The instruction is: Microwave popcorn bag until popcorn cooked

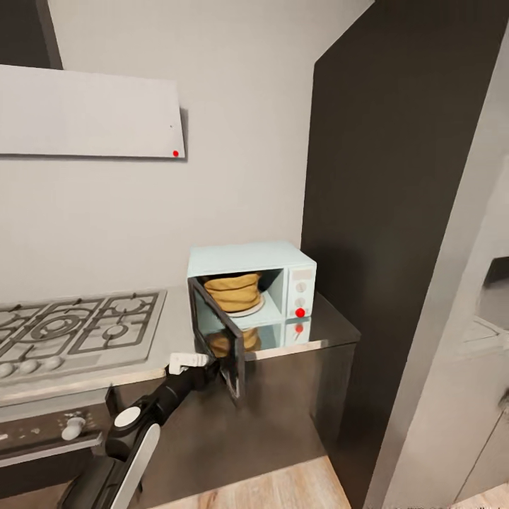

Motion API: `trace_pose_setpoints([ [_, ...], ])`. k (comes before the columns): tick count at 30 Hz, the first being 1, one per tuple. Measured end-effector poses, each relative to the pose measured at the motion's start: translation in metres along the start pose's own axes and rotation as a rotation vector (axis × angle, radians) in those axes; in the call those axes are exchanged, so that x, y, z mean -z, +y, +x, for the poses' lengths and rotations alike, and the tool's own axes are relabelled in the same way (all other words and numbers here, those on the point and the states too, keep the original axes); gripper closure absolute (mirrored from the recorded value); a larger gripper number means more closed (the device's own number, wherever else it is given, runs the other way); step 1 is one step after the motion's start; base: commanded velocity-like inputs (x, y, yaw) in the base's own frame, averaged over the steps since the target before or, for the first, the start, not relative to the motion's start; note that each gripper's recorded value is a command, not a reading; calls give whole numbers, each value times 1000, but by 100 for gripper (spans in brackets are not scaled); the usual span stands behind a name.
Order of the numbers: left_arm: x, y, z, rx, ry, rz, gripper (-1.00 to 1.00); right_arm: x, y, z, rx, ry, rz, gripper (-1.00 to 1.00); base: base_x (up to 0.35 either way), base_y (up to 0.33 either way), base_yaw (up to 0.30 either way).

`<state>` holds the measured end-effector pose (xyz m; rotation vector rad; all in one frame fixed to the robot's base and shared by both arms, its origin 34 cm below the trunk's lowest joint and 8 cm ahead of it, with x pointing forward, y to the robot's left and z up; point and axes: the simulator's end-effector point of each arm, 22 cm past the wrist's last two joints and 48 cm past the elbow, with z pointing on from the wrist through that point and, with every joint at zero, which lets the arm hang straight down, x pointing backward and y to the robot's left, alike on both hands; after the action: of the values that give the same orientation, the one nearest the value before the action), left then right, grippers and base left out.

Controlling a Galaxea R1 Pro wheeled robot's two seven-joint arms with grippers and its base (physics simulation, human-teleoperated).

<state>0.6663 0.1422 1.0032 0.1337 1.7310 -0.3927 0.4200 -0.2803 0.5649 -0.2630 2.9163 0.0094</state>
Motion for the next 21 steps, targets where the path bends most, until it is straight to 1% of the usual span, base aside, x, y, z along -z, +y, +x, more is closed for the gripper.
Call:
trace_pose_setpoints([
  [8,1,0,-3,-9,-3,-6,-100,1,0,-1,-3,-6,0,-100,0,0,-192],
  [9,1,2,-3,-38,1,-23,-100,2,0,-1,-8,-5,-1,-100,0,0,-205],
  [10,1,3,-2,-55,2,-30,-100,2,1,-1,-13,-4,-3,-100,0,0,-210],
  [11,1,0,-3,-60,2,-27,-100,1,3,2,-50,-3,-11,-100,0,0,-212],
  [12,1,-1,-4,-61,0,-26,-100,0,4,9,-66,4,-15,-100,0,0,-213],
  [14,2,-2,-5,-62,-3,-25,-100,-1,6,15,-81,10,-19,-100,0,0,-214],
  [18,2,-3,-8,-63,-7,-24,-100,0,8,16,-85,9,-22,-100,0,0,-215],
  [21,3,-4,-10,-63,-12,-22,-100,0,9,15,-87,7,-23,-100,0,0,-83],
])
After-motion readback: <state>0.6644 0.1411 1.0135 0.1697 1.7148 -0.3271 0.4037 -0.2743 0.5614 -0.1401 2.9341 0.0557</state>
